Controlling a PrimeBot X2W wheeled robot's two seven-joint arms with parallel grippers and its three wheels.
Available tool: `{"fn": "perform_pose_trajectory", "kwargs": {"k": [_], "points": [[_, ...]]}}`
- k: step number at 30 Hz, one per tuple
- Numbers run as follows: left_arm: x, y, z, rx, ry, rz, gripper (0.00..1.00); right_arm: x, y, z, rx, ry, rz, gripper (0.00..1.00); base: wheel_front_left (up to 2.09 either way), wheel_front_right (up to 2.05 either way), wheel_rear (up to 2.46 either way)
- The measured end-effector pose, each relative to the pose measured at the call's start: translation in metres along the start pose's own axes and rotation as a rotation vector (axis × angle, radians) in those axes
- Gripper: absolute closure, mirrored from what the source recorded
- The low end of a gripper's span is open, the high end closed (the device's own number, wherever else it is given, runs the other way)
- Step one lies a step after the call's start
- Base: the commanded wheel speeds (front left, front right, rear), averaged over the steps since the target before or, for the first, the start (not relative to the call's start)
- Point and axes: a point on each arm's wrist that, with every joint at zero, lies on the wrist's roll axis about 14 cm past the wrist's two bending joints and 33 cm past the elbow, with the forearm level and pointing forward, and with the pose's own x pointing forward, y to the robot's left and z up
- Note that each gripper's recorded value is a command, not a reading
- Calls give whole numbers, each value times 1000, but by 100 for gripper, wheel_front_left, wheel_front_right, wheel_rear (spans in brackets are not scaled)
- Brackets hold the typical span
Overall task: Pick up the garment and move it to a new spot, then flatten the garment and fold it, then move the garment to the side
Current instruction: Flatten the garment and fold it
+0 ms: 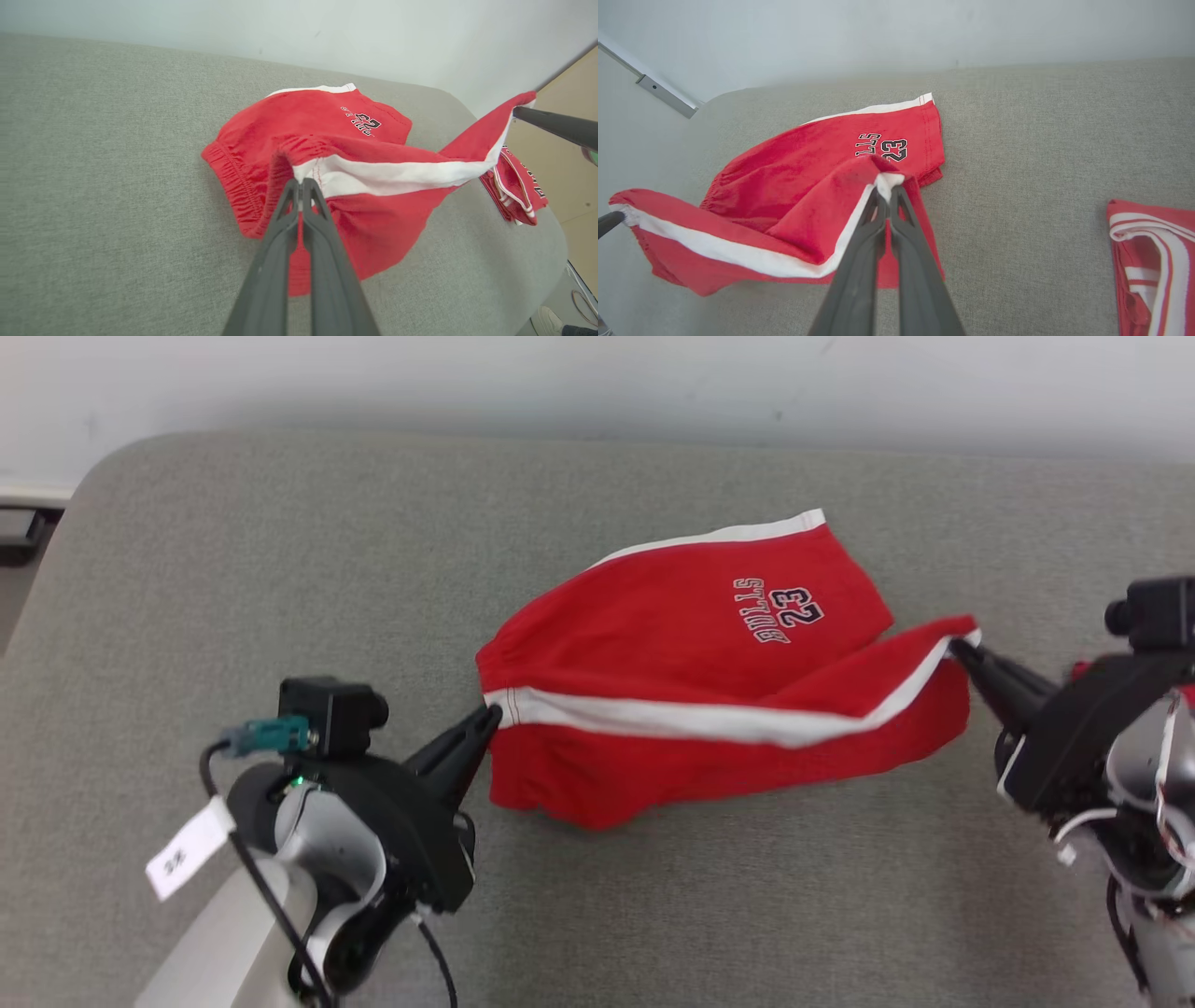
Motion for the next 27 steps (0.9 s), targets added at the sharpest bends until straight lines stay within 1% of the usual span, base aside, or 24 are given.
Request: {"fn": "perform_pose_trajectory", "kwargs": {"k": [9,14,17,20,27], "points": [[21,24,12,-28,-12,70,100,49,-2,18,58,33,-26,100,0,0,0],[32,39,17,-39,-27,116,100,73,2,24,66,49,-30,100,0,0,0],[40,44,20,-49,-35,127,100,85,-3,29,56,50,-58,100,0,0,0],[47,48,21,-53,-38,136,100,95,-6,32,70,52,-71,100,0,0,0],[60,56,21,-60,-43,157,100,113,-11,30,89,54,-99,100,0,0,0]]}}
